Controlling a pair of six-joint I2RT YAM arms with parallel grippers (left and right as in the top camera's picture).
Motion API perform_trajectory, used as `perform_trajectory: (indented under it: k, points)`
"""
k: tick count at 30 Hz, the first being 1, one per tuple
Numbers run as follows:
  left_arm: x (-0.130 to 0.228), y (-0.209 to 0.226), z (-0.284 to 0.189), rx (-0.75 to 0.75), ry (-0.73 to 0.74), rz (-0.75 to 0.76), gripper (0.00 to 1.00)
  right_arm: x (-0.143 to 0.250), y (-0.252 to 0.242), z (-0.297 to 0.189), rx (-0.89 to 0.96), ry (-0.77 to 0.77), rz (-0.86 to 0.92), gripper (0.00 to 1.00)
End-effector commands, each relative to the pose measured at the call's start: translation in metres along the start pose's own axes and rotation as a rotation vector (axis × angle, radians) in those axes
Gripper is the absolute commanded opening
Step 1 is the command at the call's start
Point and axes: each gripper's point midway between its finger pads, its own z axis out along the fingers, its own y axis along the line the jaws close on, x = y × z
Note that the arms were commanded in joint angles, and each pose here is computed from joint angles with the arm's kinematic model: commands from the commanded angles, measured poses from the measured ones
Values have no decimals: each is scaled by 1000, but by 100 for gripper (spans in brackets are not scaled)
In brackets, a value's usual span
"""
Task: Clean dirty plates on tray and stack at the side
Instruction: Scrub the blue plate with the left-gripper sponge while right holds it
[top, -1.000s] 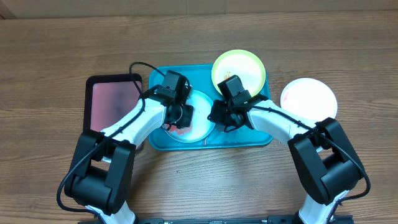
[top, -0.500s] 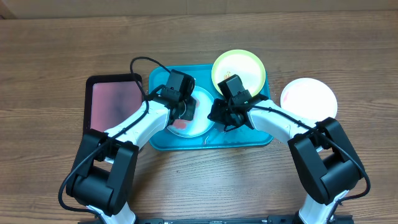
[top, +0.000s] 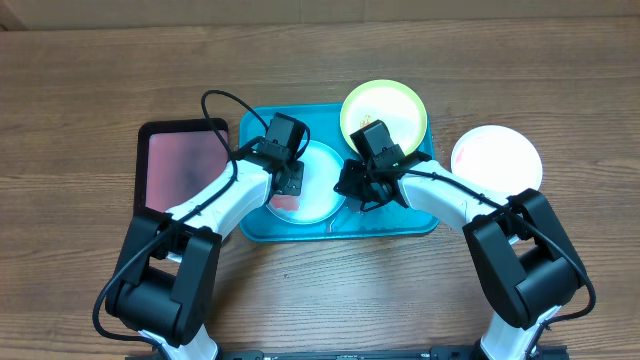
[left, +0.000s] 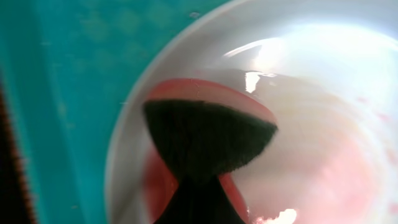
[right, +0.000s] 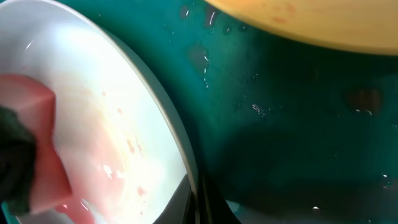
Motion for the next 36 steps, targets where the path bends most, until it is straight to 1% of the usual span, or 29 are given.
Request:
perform_trajectory:
  k: [1,6,8,12,13,15,18,19,23,26,27,30,34,36]
  points:
    - [19,-61,-7,332,80,125,4,-7,1,0,2,-15,9,4]
    - [11,-70,-9,355,39,151,4,-6,0,0,2,-15,9,4]
    - [-1,-64,-7,315,-10,150,4,-6,0,0,2,-15,9,4]
    - [-29,-35,-2,127,-124,80,4,-6,0,0,2,-15,9,4]
    - [-38,-19,-1,33,-164,46,4,-6,0,0,2,-15,8,4]
    - [-45,1,-3,-86,-199,0,4,-6,0,0,2,-15,8,4]
    - [-42,25,-6,-217,-204,-56,4,-6,0,0,2,-15,8,4]
    - [-34,31,-6,-249,-174,-52,4,-6,0,0,3,-15,9,4]
    - [-9,35,-4,-263,-71,-43,4,-6,0,0,2,-15,9,4]
    - [12,22,-1,-180,26,-15,4,-6,1,0,2,-15,9,4]
    - [19,12,0,-121,61,9,4,-6,0,0,2,-15,9,4]
    - [36,-28,-2,124,146,126,4,-7,1,0,2,-15,9,4]
    - [45,-74,-16,421,161,251,4,-6,1,0,2,-15,9,4]
    - [39,-86,-20,492,131,271,4,-7,1,0,2,-15,9,4]
